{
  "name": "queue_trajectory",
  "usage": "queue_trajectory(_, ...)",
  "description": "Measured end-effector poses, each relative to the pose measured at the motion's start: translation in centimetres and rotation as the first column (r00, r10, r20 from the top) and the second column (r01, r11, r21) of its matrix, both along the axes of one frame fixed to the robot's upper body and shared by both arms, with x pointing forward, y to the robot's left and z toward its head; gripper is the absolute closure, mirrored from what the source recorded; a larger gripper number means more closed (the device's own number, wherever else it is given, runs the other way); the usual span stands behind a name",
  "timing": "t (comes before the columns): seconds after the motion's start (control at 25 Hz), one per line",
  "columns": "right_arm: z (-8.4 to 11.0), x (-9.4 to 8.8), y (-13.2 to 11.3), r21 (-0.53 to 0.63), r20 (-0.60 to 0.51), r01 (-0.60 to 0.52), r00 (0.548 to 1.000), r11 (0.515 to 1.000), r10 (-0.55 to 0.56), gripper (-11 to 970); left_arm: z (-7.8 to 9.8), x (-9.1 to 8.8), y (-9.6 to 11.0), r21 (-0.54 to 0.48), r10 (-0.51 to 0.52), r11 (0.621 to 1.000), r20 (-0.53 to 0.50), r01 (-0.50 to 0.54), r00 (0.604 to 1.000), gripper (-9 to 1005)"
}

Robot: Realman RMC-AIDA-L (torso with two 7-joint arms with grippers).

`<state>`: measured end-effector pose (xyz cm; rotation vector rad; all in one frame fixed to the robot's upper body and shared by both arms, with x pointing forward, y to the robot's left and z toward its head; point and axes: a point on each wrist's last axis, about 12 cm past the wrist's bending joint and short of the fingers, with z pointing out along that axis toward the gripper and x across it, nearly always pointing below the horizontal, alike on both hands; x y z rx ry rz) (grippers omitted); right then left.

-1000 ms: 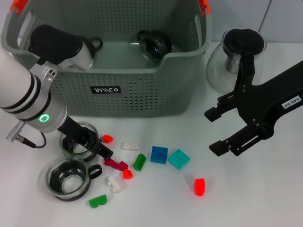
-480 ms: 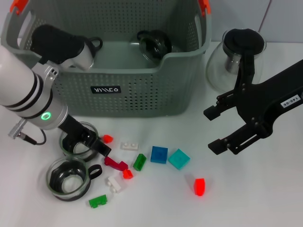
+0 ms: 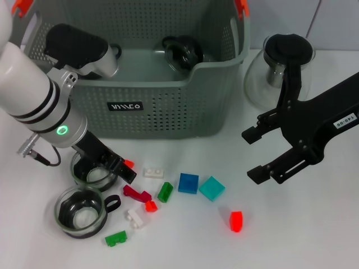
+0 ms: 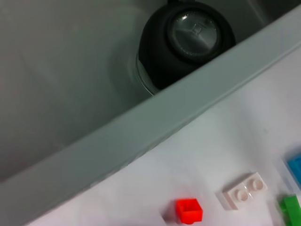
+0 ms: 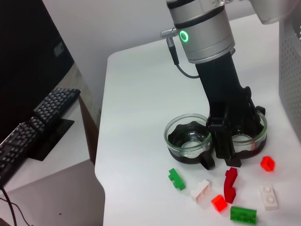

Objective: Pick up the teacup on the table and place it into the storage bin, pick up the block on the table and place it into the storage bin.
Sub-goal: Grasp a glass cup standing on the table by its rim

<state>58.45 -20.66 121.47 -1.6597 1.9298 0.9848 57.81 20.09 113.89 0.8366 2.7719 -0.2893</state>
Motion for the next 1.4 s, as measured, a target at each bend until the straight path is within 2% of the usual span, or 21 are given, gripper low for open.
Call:
queue_trajectory(0.32, 0.2, 0.2, 0.3, 0.002, 0.0, -0.005, 1.0, 1.0, 0.005, 63, 0.2, 0.2, 0.0, -0.003, 0.012, 1.0, -0.008, -0.012, 1.0, 122)
queue_trajectory(0.68, 0.1, 0.4, 0.4, 0.007, 0.013, 0.003, 1.0, 1.0, -0.003, 62, -0.6, 0.3, 0.7, 0.035, 0.036, 0.999, -0.001, -0.036, 0.999, 122)
queue_trajectory(1.2, 0.1, 0.7, 0.7, 0.014, 0.039, 0.004, 0.999, 1.0, -0.005, 62, -0.8, 0.3, 0.4, 0.041, 0.023, 0.999, -0.002, -0.023, 1.0, 121)
queue_trajectory(1.4, 0.0, 0.8, 0.6, 0.015, 0.037, 0.009, 0.999, 1.0, -0.01, 62, -0.7, 0.2, 0.2, 0.039, 0.007, 0.999, -0.01, -0.007, 1.0, 203)
